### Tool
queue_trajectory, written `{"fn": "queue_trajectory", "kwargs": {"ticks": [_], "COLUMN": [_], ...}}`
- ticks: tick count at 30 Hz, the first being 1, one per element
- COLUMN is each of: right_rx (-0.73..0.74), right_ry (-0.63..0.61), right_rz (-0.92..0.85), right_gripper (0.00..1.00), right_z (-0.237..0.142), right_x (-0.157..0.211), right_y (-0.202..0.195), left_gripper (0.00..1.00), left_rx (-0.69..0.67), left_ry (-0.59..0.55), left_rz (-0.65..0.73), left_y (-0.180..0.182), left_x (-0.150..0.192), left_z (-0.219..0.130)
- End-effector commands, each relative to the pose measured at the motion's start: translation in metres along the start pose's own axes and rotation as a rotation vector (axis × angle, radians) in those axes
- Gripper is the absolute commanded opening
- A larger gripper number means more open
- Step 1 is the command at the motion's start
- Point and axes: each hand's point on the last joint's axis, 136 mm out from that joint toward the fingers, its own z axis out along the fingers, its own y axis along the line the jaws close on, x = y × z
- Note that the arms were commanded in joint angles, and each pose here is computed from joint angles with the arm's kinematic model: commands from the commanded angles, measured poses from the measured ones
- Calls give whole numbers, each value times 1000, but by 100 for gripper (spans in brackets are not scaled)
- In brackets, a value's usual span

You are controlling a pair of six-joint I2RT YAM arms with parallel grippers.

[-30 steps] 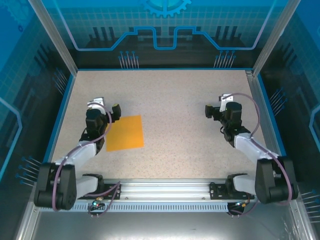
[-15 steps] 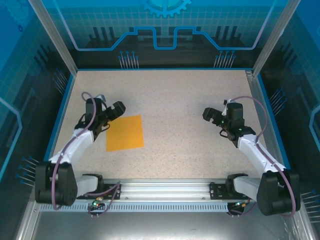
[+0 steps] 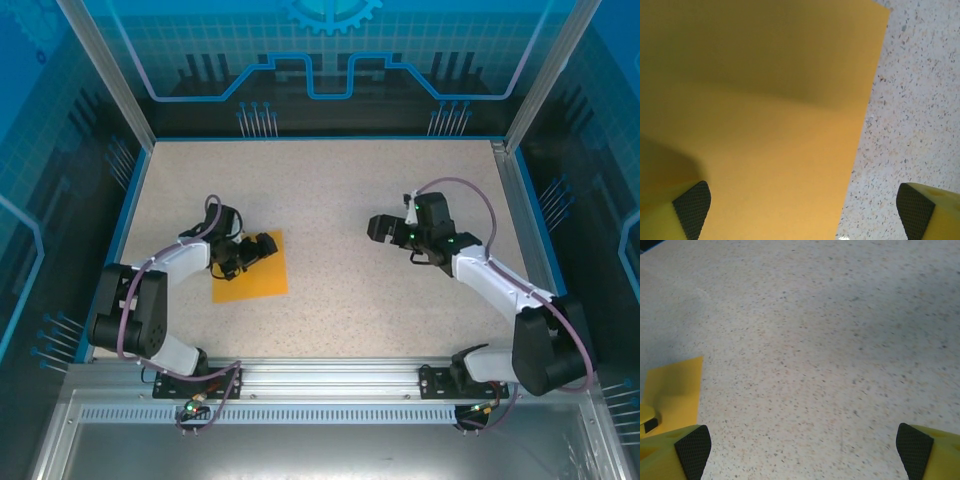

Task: Fold a paper plane with a square sheet of paper (pick it up from the middle)
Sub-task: Move the square sheet of paper to the center of the table.

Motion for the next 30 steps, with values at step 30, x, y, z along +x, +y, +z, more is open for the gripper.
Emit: {"fn": "queue_trajectory", "kwargs": {"ticks": [30], "right_rx": [48], "right_ry": [247], "right_rz": [-18], "right_gripper": [90], "right_z": [54], "right_x": [43], "right_y": [65], "left_gripper": [99], "left_rx": [79], "left_ry": [-202], "left_rz": [107], "left_y": [-88], "left_x": [4], "left_z": [-24]}}
